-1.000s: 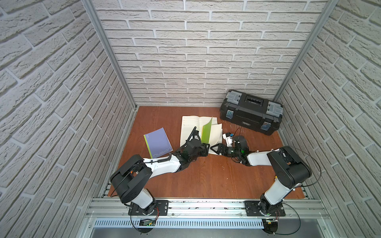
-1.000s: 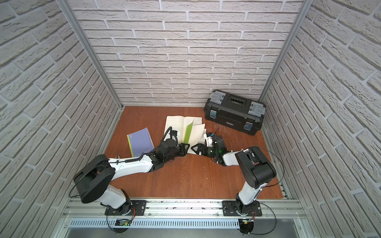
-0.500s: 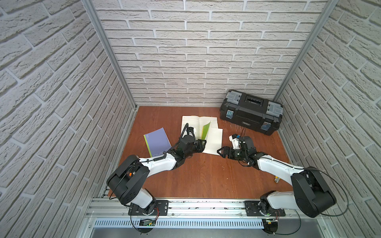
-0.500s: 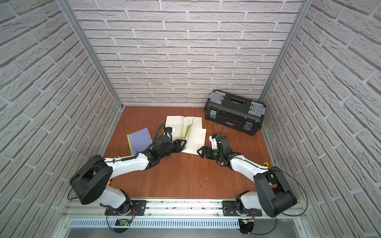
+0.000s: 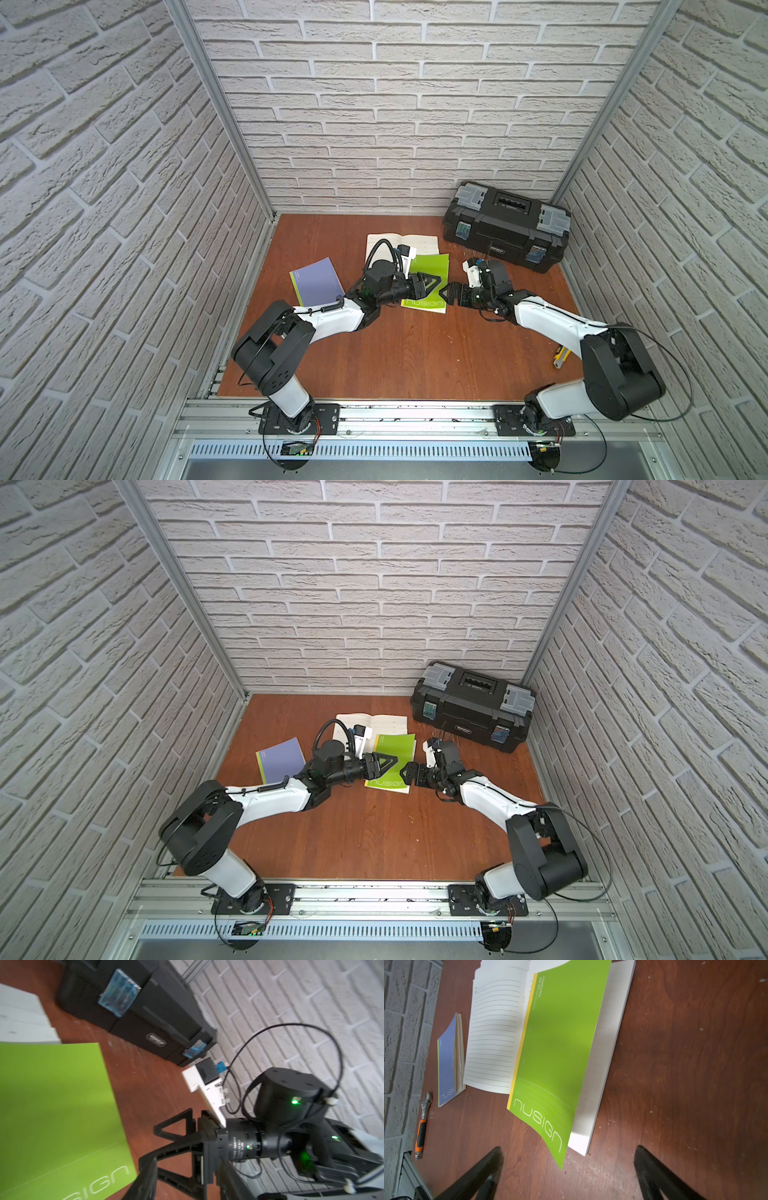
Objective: Close the notebook
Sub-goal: Close the notebook, then pick up the notebook at the notebook.
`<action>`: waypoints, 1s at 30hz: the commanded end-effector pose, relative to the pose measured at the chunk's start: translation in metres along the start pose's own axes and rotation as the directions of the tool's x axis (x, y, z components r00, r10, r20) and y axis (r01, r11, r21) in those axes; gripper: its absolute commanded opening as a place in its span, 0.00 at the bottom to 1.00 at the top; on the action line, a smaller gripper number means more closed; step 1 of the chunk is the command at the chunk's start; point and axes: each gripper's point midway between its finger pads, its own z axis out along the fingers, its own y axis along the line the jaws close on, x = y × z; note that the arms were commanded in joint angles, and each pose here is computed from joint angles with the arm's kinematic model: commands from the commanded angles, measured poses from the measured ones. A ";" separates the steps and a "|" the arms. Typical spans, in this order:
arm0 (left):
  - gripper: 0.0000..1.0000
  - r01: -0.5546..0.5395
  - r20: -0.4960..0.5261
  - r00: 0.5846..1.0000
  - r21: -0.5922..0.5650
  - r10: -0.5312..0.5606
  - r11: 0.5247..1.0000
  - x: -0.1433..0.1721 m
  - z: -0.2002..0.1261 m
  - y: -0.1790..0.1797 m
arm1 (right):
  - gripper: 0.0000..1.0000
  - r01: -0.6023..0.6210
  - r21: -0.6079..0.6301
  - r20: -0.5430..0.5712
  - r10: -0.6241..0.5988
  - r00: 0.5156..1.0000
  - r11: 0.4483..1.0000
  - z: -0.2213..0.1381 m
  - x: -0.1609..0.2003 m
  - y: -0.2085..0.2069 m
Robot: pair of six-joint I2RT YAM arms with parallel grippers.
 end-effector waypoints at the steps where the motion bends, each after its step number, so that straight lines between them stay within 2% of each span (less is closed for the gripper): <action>1: 0.47 -0.028 -0.020 1.000 -0.235 0.024 0.971 -0.012 0.003 0.049 | 0.98 0.025 -0.039 0.034 -0.023 0.999 0.999 0.003 -0.023 0.011; 9: 0.46 0.079 -0.035 0.994 -0.382 -0.099 0.921 -0.036 0.019 0.115 | 0.97 0.030 -0.139 0.073 -0.020 0.997 0.990 0.008 -0.071 0.044; 14: 0.47 0.114 -0.068 0.986 -0.394 -0.153 0.912 -0.038 0.037 0.136 | 0.97 -0.015 -0.227 0.078 0.034 0.996 0.974 0.015 -0.085 0.062; 19: 0.48 0.112 -0.081 0.983 -0.432 -0.163 0.895 -0.037 0.044 0.148 | 0.96 -0.060 -0.245 0.035 0.071 0.997 0.968 0.037 -0.074 0.061; 30: 0.49 0.106 -0.107 0.978 -0.474 -0.176 0.874 -0.034 0.048 0.159 | 0.95 -0.111 -0.180 -0.039 0.105 0.994 0.977 0.070 -0.043 0.031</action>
